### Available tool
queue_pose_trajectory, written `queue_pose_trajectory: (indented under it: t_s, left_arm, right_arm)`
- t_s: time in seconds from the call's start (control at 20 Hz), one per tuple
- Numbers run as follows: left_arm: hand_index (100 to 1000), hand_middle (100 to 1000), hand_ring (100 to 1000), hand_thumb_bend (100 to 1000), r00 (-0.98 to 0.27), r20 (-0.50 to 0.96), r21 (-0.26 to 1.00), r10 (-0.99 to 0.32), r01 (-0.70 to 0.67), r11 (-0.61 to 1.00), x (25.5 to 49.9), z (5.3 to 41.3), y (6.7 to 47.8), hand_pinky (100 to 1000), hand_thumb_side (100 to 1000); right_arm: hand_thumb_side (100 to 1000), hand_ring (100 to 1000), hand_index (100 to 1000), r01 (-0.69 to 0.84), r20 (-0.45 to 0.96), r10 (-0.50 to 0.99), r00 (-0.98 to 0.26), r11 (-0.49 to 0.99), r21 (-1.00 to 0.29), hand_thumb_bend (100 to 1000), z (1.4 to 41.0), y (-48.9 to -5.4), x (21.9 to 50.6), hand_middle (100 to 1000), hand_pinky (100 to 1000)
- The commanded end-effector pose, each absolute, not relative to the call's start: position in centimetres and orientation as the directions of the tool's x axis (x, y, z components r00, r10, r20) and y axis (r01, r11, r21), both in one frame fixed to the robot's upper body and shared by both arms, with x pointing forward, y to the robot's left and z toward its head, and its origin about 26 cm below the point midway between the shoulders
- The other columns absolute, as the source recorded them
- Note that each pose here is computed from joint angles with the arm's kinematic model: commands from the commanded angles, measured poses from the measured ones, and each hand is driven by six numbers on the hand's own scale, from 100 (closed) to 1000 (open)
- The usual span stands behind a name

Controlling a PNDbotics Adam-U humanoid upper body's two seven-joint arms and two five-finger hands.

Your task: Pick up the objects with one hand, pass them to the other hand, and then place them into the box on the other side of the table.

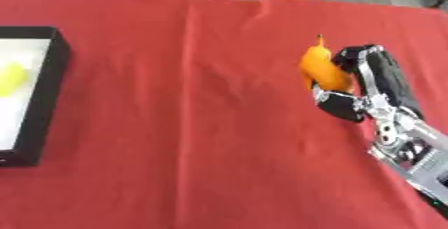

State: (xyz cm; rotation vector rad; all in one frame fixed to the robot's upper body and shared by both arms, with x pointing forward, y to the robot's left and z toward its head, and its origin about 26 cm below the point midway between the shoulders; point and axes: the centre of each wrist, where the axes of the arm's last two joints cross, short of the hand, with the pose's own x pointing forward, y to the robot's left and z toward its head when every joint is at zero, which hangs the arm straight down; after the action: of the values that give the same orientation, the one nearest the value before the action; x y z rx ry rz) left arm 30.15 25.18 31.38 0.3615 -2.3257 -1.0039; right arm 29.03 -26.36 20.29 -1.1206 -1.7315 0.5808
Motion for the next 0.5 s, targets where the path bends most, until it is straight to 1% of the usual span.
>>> queue_pose_trajectory:
  t_s: [0.05, 0.25, 0.35, 0.5]
  left_arm:
    - [800, 626, 606, 100, -0.825, 0.331, 0.745, -0.458, -0.069, 0.663, 29.3, 34.5, 25.5, 733, 579]
    - [801, 644, 627, 100, -0.850, 0.259, 0.800, -0.458, -0.077, 0.595, 28.7, 36.8, 24.4, 749, 481]
    - [802, 656, 643, 100, -0.863, 0.204, 0.838, -0.462, -0.090, 0.538, 28.4, 37.8, 23.5, 759, 384]
    - [803, 676, 669, 100, -0.871, 0.106, 0.906, -0.480, -0.114, 0.407, 28.2, 38.4, 21.8, 771, 287]
  right_arm:
    - [100, 587, 490, 0.663, 0.416, 0.909, 0.012, 0.304, -0.684, 100, 21.2, -25.3, 29.2, 370, 100]
    - [100, 587, 491, 0.683, 0.408, 0.911, -0.055, 0.332, -0.651, 100, 21.2, -23.2, 29.3, 370, 116]
    - [100, 587, 493, 0.679, 0.405, 0.910, -0.092, 0.355, -0.643, 100, 21.1, -22.2, 29.3, 372, 149]
    - [100, 588, 494, 0.683, 0.398, 0.905, -0.149, 0.385, -0.620, 100, 20.7, -20.8, 29.2, 373, 182]
